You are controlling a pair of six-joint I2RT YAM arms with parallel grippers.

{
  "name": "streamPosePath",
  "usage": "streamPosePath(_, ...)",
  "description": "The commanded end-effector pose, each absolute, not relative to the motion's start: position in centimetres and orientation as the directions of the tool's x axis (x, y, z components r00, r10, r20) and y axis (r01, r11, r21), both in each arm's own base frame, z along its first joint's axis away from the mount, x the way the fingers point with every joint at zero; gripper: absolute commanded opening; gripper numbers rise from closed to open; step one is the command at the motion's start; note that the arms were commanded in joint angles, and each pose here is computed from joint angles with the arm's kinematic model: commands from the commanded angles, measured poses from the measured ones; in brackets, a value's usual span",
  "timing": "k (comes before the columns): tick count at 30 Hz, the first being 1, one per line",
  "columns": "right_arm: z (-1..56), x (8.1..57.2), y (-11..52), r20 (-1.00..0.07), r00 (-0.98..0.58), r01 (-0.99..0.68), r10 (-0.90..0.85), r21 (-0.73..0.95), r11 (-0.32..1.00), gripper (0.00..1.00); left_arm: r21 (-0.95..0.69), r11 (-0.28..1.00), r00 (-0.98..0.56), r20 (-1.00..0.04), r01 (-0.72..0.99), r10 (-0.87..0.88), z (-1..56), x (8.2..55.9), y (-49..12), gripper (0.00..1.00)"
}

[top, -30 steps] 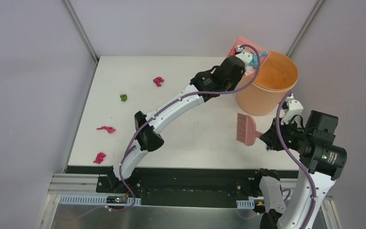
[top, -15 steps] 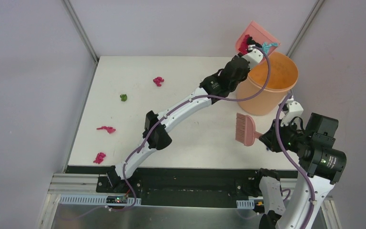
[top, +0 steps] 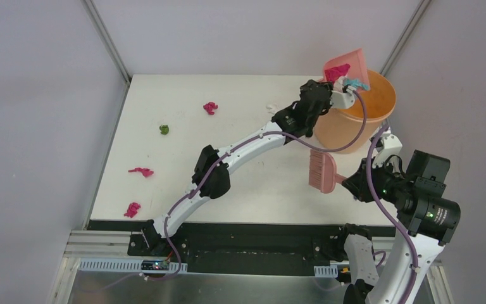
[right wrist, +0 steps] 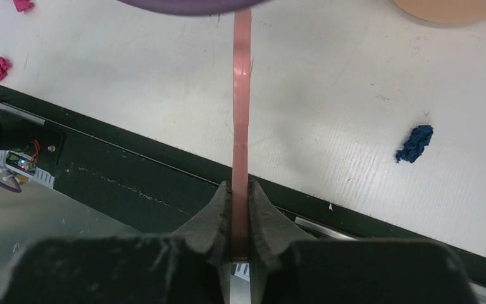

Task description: Sweep away the paper scraps from the table

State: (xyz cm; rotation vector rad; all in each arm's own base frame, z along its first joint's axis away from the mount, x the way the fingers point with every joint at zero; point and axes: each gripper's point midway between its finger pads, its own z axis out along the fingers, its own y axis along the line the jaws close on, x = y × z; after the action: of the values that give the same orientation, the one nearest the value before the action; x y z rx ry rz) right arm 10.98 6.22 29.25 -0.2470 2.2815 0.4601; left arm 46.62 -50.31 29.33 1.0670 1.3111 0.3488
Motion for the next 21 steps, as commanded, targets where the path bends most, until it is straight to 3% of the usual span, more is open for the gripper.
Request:
streamPosePath(1, 30.7, 11.5, 6.7, -0.770, -0.637, -0.353, -0.036, 0.250, 0.902, 0.00, 0.882, 0.421, 0.454, -0.470, 0.211, 0.757, 35.5, 45.9, -50.5, 0.00)
streamPosePath(8, 30.8, 11.3, 6.8, -0.775, -0.630, -0.355, -0.037, 0.246, 0.902, 0.00, 0.962, 0.274, 0.547, -0.223, -0.013, 0.807, 37.8, 45.3, -50.8, 0.00)
streamPosePath(16, 30.8, 11.3, 6.8, -0.780, -0.625, -0.353, -0.036, 0.241, 0.904, 0.00, 0.943, 0.288, 0.589, -0.139, -0.166, 0.796, 41.6, 44.0, -50.6, 0.00)
streamPosePath(21, 30.9, 11.1, 6.8, -0.782, -0.622, -0.351, -0.036, 0.238, 0.906, 0.00, 0.933, 0.326, 0.579, -0.181, -0.156, 0.795, 42.1, 43.9, -50.0, 0.00)
